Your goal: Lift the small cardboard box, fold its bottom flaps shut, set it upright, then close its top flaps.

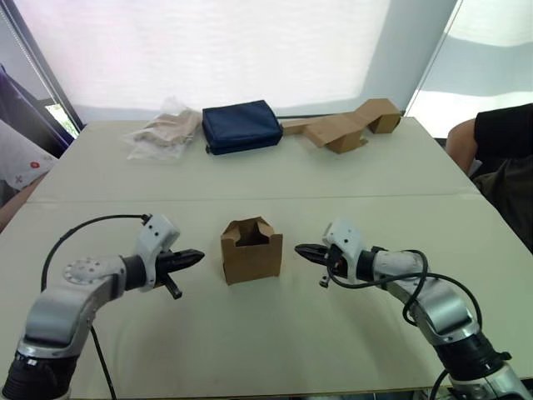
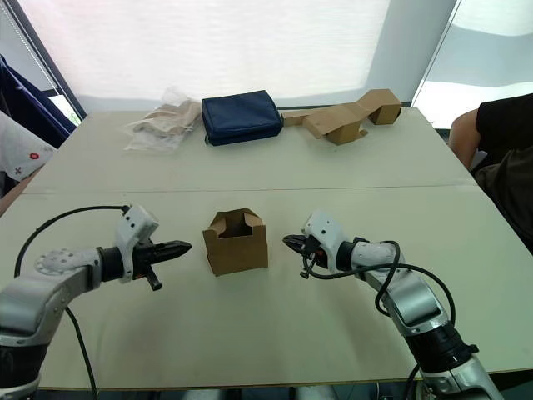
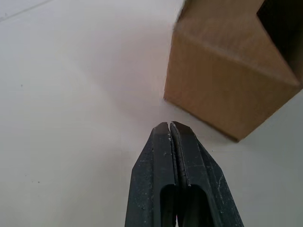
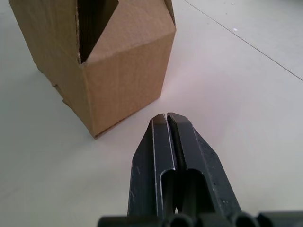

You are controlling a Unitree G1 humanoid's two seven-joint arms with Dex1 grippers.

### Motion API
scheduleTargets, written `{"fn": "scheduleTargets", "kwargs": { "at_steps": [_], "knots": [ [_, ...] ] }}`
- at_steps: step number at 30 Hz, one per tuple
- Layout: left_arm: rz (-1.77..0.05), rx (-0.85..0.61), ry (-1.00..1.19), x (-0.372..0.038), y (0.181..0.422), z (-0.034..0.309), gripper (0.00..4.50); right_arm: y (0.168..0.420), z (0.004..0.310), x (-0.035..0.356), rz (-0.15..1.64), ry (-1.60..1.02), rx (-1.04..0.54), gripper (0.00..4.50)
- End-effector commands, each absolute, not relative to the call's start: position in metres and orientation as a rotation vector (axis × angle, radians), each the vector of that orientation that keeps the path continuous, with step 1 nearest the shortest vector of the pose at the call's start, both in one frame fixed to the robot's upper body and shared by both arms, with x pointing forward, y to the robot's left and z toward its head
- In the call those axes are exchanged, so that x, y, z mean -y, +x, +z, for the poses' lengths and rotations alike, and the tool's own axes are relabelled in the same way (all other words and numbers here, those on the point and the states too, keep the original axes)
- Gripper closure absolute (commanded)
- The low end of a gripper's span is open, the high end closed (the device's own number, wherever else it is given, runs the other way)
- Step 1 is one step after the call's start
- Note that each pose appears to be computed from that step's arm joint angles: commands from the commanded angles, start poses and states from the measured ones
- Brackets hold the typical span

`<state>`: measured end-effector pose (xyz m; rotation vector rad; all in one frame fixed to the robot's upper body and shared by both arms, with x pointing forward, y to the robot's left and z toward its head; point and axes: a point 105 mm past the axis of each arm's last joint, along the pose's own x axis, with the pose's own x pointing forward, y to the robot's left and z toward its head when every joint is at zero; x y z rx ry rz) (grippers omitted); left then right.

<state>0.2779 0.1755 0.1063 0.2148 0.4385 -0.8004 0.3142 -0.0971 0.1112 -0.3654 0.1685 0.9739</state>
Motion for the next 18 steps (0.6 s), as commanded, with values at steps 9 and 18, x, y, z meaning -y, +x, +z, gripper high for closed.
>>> {"fn": "scheduleTargets", "kwargs": {
  "at_steps": [9, 18],
  "knots": [
    [-0.884, -0.371, 0.193, -0.151, 0.274, 0.109, 4.49, 0.304, 0.105, 0.072, 1.070, -0.365, -0.158, 4.50],
    [-0.939, -0.407, 0.192, -0.136, 0.270, 0.093, 4.49, 0.283, 0.093, 0.073, 1.111, -0.374, -0.207, 4.50]
  ]
}}
